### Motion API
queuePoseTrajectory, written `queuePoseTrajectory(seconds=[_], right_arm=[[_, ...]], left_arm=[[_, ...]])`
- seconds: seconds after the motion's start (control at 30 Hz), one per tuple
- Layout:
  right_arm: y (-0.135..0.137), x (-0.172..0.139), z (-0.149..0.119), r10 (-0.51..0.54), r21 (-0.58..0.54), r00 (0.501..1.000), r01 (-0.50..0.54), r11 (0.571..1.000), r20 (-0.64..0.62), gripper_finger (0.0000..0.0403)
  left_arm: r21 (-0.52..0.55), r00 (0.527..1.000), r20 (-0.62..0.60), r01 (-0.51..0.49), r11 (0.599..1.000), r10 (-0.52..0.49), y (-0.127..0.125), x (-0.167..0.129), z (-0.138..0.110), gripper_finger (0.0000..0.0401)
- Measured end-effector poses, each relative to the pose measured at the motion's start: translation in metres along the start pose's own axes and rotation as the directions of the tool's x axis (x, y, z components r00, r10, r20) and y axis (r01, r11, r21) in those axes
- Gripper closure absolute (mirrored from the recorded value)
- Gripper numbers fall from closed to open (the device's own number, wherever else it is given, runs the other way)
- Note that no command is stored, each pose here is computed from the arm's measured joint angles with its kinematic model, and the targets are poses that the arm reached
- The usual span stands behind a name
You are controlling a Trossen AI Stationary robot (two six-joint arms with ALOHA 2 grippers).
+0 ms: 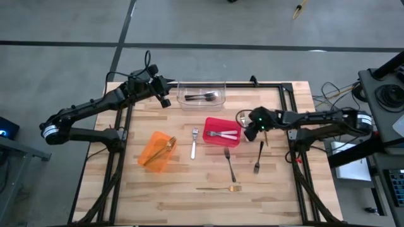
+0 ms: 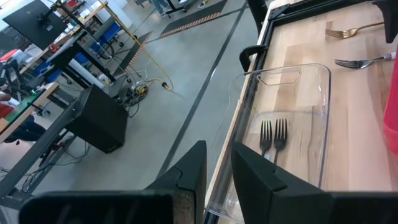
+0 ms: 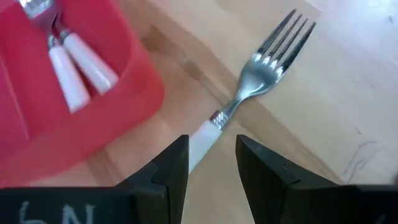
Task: Sort silverware by color (type)
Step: Put the white fork into the red bin
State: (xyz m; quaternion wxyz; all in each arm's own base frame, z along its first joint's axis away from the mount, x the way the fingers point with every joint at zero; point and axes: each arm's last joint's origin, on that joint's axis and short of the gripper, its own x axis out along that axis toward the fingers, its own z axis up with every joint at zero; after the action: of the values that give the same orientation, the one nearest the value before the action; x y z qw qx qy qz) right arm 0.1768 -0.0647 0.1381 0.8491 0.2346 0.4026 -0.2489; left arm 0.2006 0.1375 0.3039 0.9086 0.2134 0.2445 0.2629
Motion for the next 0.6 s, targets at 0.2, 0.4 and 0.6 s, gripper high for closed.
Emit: queuePoseTrajectory(seconds=[0.2,0.4,0.6], right_arm=[[0.005,0.001,-0.017,-0.087,-0.079,0.989,0.097,0.992,0.122,0.028],[0.011,0.004,-0.03,-0.115,-0.093,0.97,0.138,0.986,0.216,0.028],[0.009,0.005,-0.032,-0.12,0.017,0.971,0.119,0.993,0.207,0.027]], left_arm=[[-0.014,1.0,0.0,0.0,1.0,0.0,0.0,0.0,0.0,0.0344],[-0.015,1.0,0.0,0.0,1.0,0.0,0.0,0.0,0.0,0.0344],[-0.015,1.0,0.0,0.0,1.0,0.0,0.0,0.0,0.0,0.0344]])
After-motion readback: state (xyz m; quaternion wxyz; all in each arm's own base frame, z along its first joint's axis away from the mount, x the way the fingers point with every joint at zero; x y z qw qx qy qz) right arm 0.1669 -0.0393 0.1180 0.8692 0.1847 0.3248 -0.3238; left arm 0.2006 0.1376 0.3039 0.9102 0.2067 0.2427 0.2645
